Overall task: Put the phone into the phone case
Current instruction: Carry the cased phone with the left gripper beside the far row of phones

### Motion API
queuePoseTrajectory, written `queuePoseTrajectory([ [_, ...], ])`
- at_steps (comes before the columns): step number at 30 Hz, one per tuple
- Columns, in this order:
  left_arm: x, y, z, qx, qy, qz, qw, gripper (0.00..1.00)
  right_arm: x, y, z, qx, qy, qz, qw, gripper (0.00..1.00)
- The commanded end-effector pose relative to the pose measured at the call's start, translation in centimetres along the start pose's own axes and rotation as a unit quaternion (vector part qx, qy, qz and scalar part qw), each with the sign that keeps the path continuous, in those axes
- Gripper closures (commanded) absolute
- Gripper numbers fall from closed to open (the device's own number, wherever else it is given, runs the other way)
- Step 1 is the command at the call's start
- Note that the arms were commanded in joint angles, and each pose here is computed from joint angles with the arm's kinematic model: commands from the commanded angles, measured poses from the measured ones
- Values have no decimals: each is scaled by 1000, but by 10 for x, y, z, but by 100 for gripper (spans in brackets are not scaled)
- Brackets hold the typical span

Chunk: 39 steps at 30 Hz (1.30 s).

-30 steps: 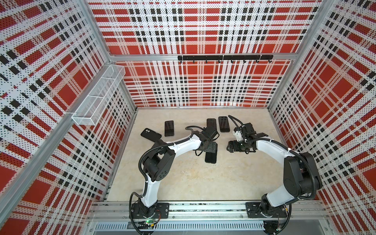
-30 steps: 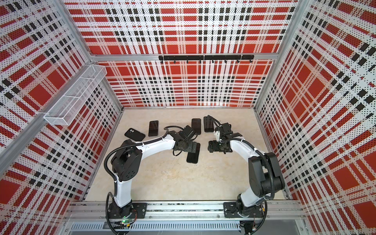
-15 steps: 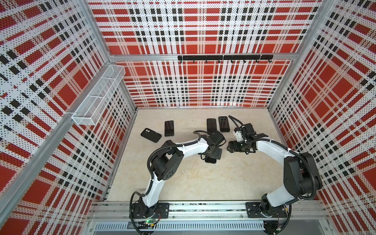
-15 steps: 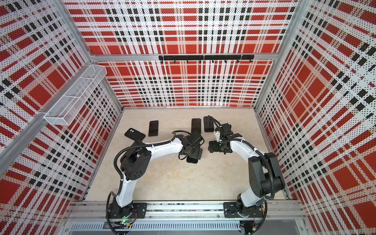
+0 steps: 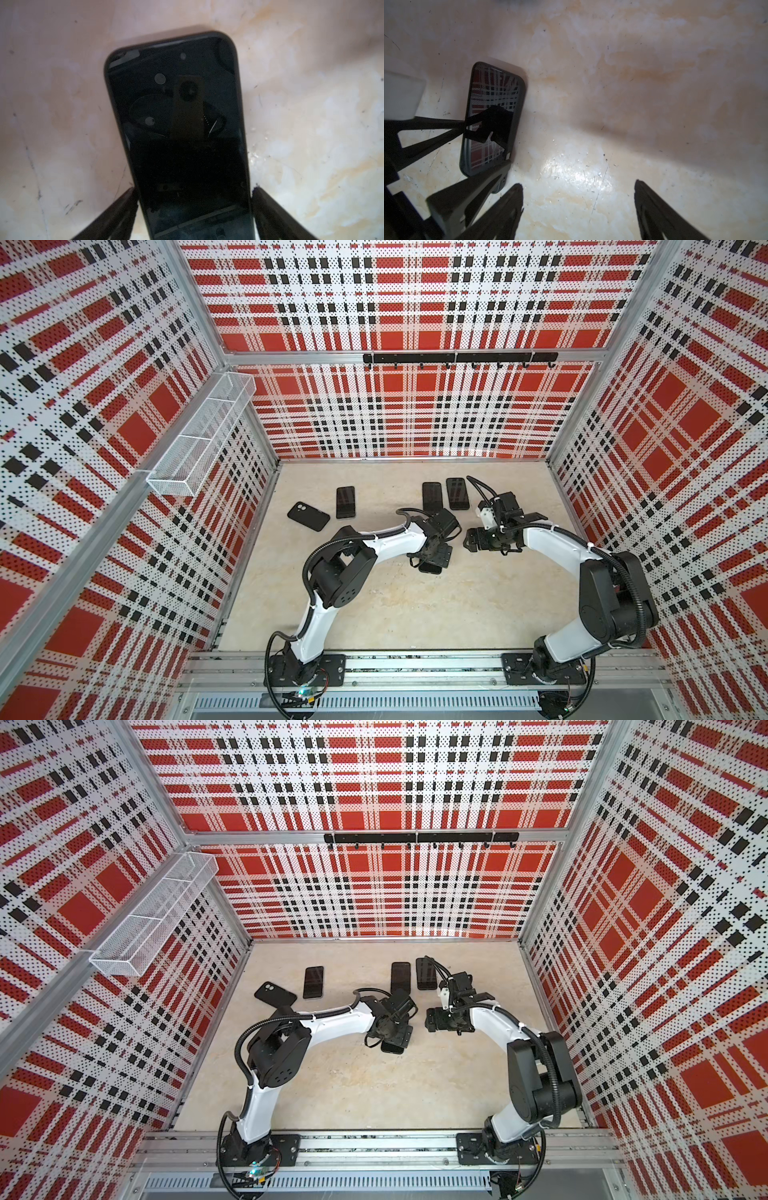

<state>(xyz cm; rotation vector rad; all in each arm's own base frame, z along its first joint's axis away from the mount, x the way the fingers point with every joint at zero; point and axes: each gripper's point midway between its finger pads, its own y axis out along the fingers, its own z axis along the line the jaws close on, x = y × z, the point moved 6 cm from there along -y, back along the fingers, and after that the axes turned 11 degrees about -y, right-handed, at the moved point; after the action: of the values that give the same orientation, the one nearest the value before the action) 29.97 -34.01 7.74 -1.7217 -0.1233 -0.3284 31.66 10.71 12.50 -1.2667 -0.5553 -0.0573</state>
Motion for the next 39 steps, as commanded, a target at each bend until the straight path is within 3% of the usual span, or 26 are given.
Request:
queuePoseTrajectory([
  [1, -13, 20, 7, 14, 5, 31, 999, 24, 4, -8, -1, -4, -7, -18, 1000, 14],
  [9, 3, -4, 16, 25, -8, 0, 1000, 26, 5, -7, -1, -3, -8, -16, 1000, 14],
  [19, 61, -23, 85, 45, -89, -69, 993, 26, 5, -15, 4, 11, -1, -44, 999, 14],
  [25, 123, -2, 115, 38, -133, -116, 983, 26, -8, -19, 10, 30, 8, -64, 998, 14],
  [31, 174, 17, 108, 35, -129, -157, 978, 24, -19, -18, 13, 40, 5, -61, 997, 14],
  [39, 189, 36, 98, 22, -112, -147, 983, 24, -22, -20, 12, 36, 7, -66, 997, 14],
])
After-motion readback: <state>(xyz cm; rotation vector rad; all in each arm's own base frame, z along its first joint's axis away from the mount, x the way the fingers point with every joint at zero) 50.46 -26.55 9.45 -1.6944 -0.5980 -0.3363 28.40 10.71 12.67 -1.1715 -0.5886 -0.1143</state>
